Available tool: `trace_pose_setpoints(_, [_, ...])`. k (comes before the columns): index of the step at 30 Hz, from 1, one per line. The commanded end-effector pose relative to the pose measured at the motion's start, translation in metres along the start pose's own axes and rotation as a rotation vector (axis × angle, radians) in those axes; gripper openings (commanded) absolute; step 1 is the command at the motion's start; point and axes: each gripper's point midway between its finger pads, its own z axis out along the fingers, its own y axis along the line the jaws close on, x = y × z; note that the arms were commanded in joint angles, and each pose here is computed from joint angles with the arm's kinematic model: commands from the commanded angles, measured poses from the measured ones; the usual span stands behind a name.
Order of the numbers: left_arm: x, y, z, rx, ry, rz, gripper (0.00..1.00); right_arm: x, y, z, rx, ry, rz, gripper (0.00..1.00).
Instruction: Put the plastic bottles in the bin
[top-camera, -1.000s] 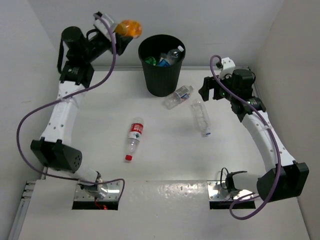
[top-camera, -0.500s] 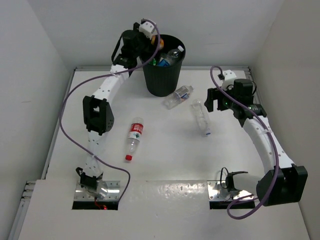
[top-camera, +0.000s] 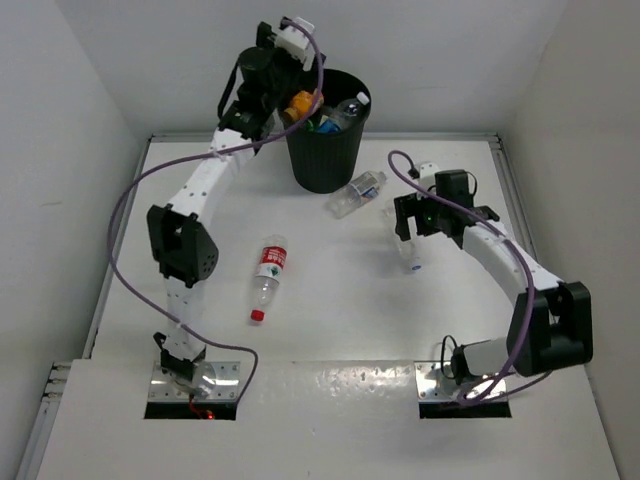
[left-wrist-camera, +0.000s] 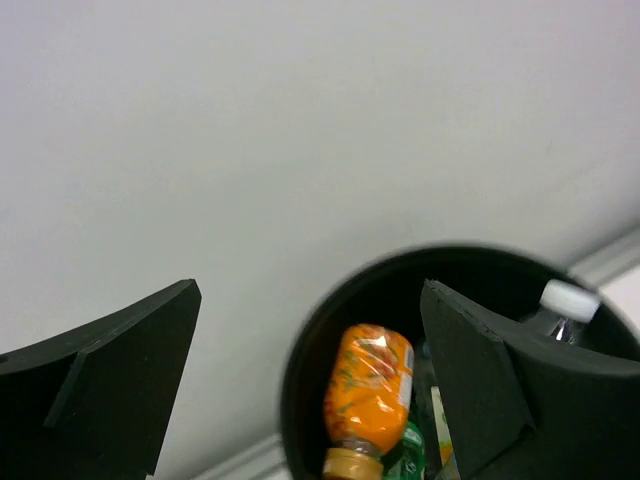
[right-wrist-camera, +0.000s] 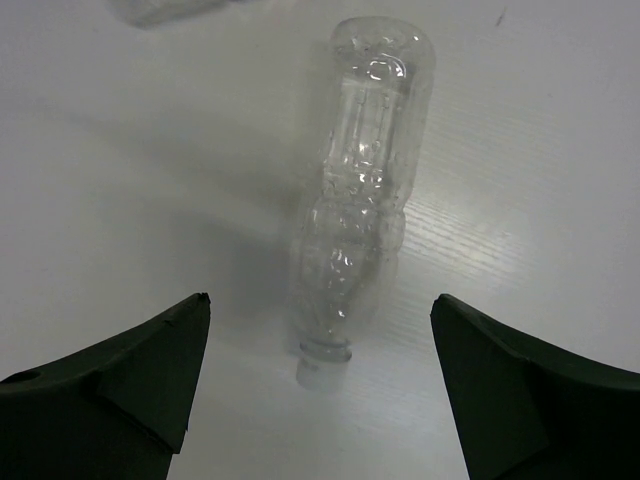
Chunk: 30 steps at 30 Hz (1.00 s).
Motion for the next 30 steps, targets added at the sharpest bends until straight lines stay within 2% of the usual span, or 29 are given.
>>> trace_pose_setpoints(1, [-0.14, 0.048, -0.069, -0.093, -0.241, -0.039, 0.99, -0.006, -0.003, 0.025, 0.036, -0.011, 0.016, 0.9])
trace_pose_setpoints(5, [-0.159, 0.061, -0.118, -0.13, -0.23, -0.032, 0.99, -0.004, -0.009, 0.052, 0.088, 0.03, 0.043, 0.9])
trace_pose_setpoints(6, [-0.16, 0.066, -0.128, -0.138, -0.227, -0.029, 0.99, -0.018, -0.01, 0.056, 0.089, 0.007, 0.053, 0.9])
trace_pose_setpoints(7, [-0.161, 0.068, -0.137, -0.151, -0.222, -0.031, 0.99, -0.003, -0.017, 0.074, 0.121, 0.067, 0.059, 0.9])
trace_pose_setpoints(12, [-0.15, 0.08, -0.183, -0.206, -0.153, 0.001, 0.99, -0.013, -0.027, 0.103, 0.148, 0.138, 0.092, 0.9])
trace_pose_setpoints(13, [-0.147, 0.084, -0.188, -0.214, -0.14, 0.013, 0.99, -0.015, -0.026, 0.115, 0.144, 0.158, 0.087, 0.87])
trace_pose_setpoints(16, [-0.138, 0.094, -0.203, -0.247, -0.111, 0.026, 0.99, 0.0, -0.028, 0.125, 0.138, 0.242, 0.053, 0.61])
trace_pose_setpoints(17, [-0.135, 0.103, -0.208, -0.273, -0.101, 0.042, 0.99, -0.005, -0.029, 0.125, 0.133, 0.24, 0.05, 0.44])
trace_pose_setpoints(20, [-0.13, 0.121, -0.219, -0.325, -0.094, 0.075, 0.99, -0.007, -0.026, 0.106, 0.082, 0.332, 0.053, 0.16])
trace_pose_setpoints(24, [-0.12, 0.131, -0.221, -0.322, -0.083, 0.065, 0.99, -0.073, -0.007, 0.071, -0.072, 0.175, 0.116, 0.09])
trace_pose_setpoints(25, [-0.111, 0.129, -0.219, -0.308, -0.075, 0.054, 0.99, -0.109, -0.007, 0.04, -0.09, 0.051, 0.133, 0.09])
trace_pose_setpoints(26, [-0.108, 0.13, -0.222, -0.302, -0.075, 0.047, 0.99, -0.134, 0.013, 0.03, -0.171, -0.041, 0.114, 0.09])
trace_pose_setpoints(27, [-0.104, 0.123, -0.219, -0.27, -0.079, 0.025, 0.99, -0.167, 0.031, -0.009, -0.234, -0.168, 0.11, 0.07])
trace_pose_setpoints(28, [-0.092, 0.123, -0.222, -0.266, -0.061, 0.008, 0.99, -0.183, 0.044, -0.023, -0.282, -0.229, 0.127, 0.05])
trace_pose_setpoints(29, [-0.086, 0.125, -0.222, -0.266, -0.056, -0.01, 0.99, -0.222, 0.059, -0.038, -0.314, -0.388, 0.09, 0.03])
trace_pose_setpoints(30, [-0.08, 0.121, -0.22, -0.242, -0.055, -0.055, 0.99, -0.244, 0.074, -0.063, -0.325, -0.481, 0.064, 0.03])
